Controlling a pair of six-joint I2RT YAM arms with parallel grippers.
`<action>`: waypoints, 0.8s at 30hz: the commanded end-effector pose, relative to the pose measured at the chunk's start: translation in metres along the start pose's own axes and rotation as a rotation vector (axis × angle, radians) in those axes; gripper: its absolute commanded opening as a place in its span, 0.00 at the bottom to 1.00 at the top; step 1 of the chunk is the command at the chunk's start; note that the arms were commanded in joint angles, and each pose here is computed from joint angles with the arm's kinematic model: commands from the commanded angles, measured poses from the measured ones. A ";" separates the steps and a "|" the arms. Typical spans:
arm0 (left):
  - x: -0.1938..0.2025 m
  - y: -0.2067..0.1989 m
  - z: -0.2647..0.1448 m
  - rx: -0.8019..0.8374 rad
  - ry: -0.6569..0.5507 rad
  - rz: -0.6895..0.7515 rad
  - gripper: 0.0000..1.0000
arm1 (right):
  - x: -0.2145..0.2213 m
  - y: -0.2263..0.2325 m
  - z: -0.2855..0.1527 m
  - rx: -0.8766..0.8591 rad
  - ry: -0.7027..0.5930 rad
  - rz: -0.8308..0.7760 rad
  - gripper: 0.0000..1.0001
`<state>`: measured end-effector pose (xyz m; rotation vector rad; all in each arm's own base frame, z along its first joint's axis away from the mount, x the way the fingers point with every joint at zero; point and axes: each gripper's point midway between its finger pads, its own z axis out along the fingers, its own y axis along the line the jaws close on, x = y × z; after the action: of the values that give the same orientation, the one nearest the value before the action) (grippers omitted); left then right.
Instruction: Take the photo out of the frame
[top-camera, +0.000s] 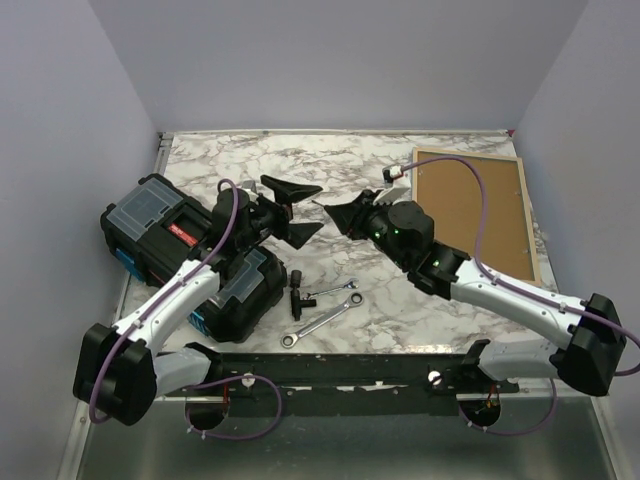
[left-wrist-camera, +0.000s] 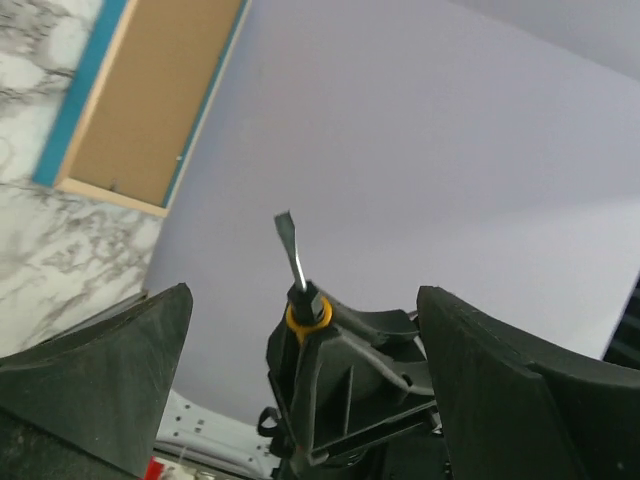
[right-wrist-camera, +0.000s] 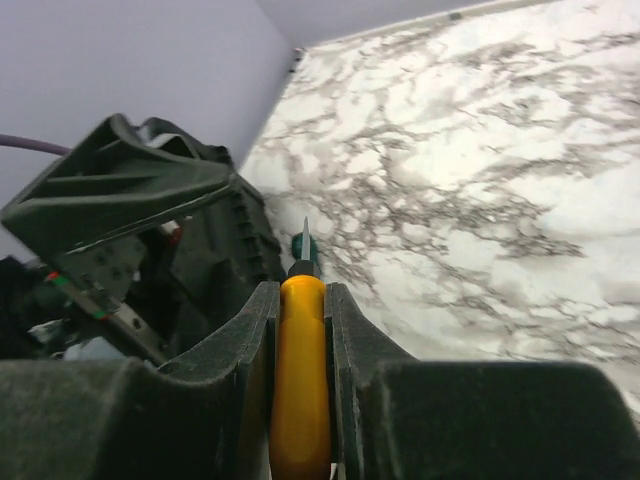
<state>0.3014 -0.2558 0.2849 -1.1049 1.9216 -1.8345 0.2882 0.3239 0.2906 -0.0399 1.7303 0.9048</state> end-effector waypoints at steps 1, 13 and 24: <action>-0.017 0.022 -0.011 -0.087 -0.093 0.122 0.98 | -0.012 -0.040 -0.008 0.160 -0.015 -0.046 0.00; 0.002 0.026 -0.026 -0.148 0.106 0.794 0.98 | -0.060 -0.278 -0.020 0.623 0.116 -0.021 0.00; 0.029 0.039 -0.042 -0.098 0.255 0.903 0.98 | -0.083 -0.396 0.036 0.776 0.238 -0.067 0.00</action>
<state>0.2617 -0.2452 0.2620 -0.0917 2.1533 -1.3622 0.5089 0.0308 0.1519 0.4098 2.1240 0.1564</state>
